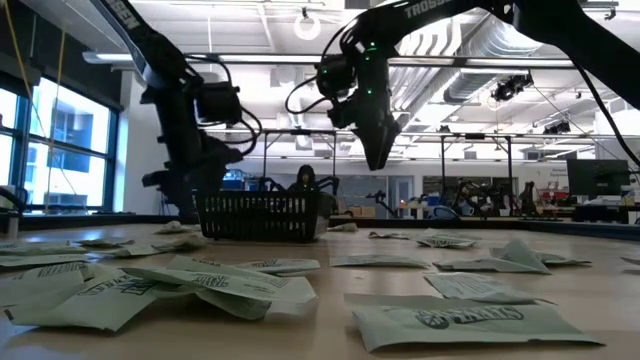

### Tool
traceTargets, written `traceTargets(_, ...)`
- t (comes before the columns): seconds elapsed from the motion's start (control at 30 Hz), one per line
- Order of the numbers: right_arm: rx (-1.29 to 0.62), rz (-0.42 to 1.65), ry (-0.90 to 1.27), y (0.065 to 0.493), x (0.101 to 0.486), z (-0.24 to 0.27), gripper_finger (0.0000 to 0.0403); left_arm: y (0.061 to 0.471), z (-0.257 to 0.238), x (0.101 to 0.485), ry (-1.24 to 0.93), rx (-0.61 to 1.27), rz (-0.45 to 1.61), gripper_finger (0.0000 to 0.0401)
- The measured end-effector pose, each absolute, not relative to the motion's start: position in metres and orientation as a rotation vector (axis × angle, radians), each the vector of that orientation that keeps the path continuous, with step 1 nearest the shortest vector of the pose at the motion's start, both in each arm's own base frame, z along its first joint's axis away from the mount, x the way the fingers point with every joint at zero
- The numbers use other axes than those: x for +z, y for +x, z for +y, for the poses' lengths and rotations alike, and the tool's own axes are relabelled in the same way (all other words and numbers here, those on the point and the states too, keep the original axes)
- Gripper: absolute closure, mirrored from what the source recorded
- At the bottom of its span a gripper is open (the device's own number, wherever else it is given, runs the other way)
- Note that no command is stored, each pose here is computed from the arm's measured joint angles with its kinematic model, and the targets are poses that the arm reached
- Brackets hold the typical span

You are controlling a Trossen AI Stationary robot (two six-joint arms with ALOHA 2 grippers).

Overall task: Pick and place Stevia / Truvia into bins
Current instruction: Put the green stevia packet into the black basket

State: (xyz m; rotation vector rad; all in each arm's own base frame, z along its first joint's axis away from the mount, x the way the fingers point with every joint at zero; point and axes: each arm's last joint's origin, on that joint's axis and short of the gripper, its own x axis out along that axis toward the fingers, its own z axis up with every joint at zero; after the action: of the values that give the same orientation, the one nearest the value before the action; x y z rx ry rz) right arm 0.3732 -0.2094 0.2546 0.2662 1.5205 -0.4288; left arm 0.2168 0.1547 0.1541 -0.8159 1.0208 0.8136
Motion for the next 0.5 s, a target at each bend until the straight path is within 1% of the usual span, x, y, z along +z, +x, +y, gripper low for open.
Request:
traceTargets(0.17, -0.424, 1.518, 0.262, 0.374, 0.255, -0.209, 0.0178, 0.219, 0.159, 0.141, -0.774, 0.874, 1.056, 0.0138)
traceTargets(0.27, -0.420, 1.518, 0.263, 0.374, 0.255, -0.209, 0.0178, 0.220, 0.160, 0.137, -0.740, 0.884, 1.081, 0.0155)
traceTargets(0.37, -0.402, 1.514, 0.277, 0.374, 0.255, -0.209, 0.0178, 0.220, 0.160, 0.136, -0.720, 0.891, 1.085, 0.0196)
traceTargets(0.5, -0.371, 1.509, 0.284, 0.376, 0.255, -0.206, 0.0179, 0.221, 0.162, 0.138, -0.693, 0.906, 1.086, 0.0278)
